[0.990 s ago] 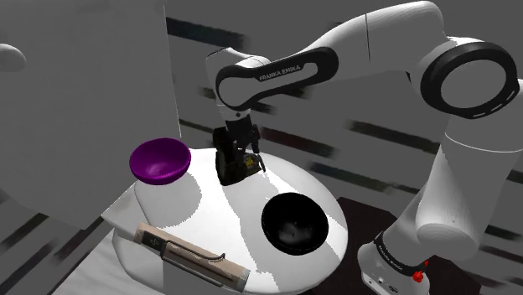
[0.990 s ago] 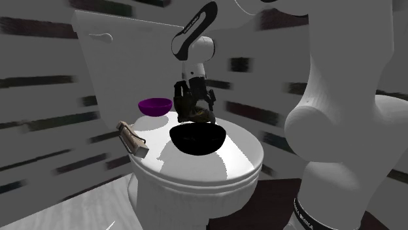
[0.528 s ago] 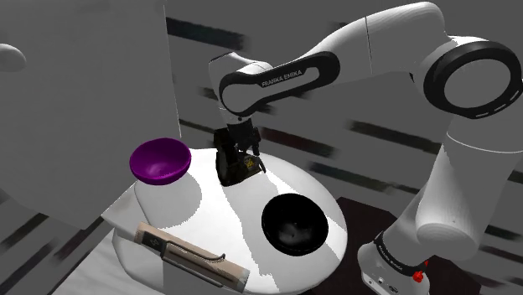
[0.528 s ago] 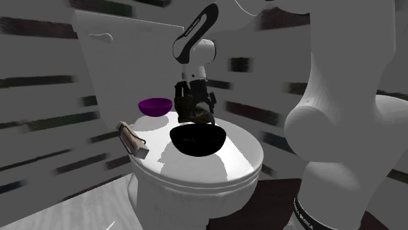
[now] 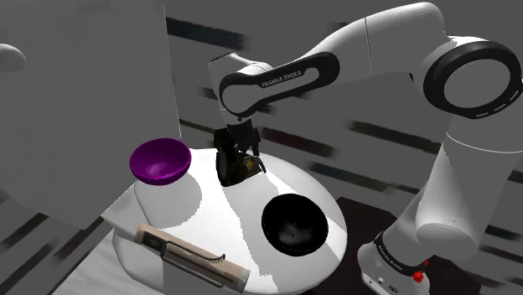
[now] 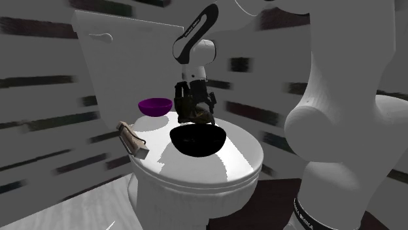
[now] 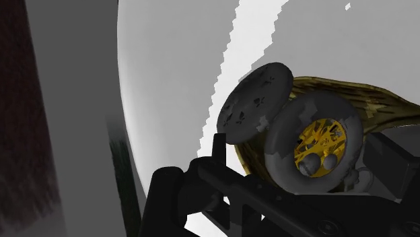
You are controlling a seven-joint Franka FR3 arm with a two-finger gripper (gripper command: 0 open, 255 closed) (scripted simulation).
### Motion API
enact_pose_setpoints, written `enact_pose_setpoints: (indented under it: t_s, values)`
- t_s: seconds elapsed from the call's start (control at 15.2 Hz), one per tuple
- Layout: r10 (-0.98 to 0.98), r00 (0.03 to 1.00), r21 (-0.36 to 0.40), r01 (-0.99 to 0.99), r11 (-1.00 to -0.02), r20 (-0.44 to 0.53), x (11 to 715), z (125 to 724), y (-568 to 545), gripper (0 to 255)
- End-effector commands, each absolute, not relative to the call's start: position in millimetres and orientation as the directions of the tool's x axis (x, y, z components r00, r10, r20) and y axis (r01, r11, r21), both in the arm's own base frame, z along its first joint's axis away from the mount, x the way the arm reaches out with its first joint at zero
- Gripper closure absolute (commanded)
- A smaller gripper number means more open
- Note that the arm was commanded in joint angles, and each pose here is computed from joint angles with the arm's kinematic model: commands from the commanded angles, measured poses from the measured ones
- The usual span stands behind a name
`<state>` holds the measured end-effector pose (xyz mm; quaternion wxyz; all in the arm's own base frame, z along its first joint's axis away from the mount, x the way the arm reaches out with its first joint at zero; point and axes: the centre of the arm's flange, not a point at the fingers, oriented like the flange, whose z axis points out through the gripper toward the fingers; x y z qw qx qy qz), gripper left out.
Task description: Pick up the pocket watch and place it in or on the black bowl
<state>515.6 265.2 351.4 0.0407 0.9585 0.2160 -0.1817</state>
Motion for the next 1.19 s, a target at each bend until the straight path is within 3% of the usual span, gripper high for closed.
enact_pose_setpoints:
  t_s: [0.0,1.12]
  values:
    - [0.401,0.827,-0.005,0.434,-0.901,-0.393,510,336,268,255]
    - [0.401,0.827,-0.005,0.434,-0.901,-0.394,511,404,266,255]
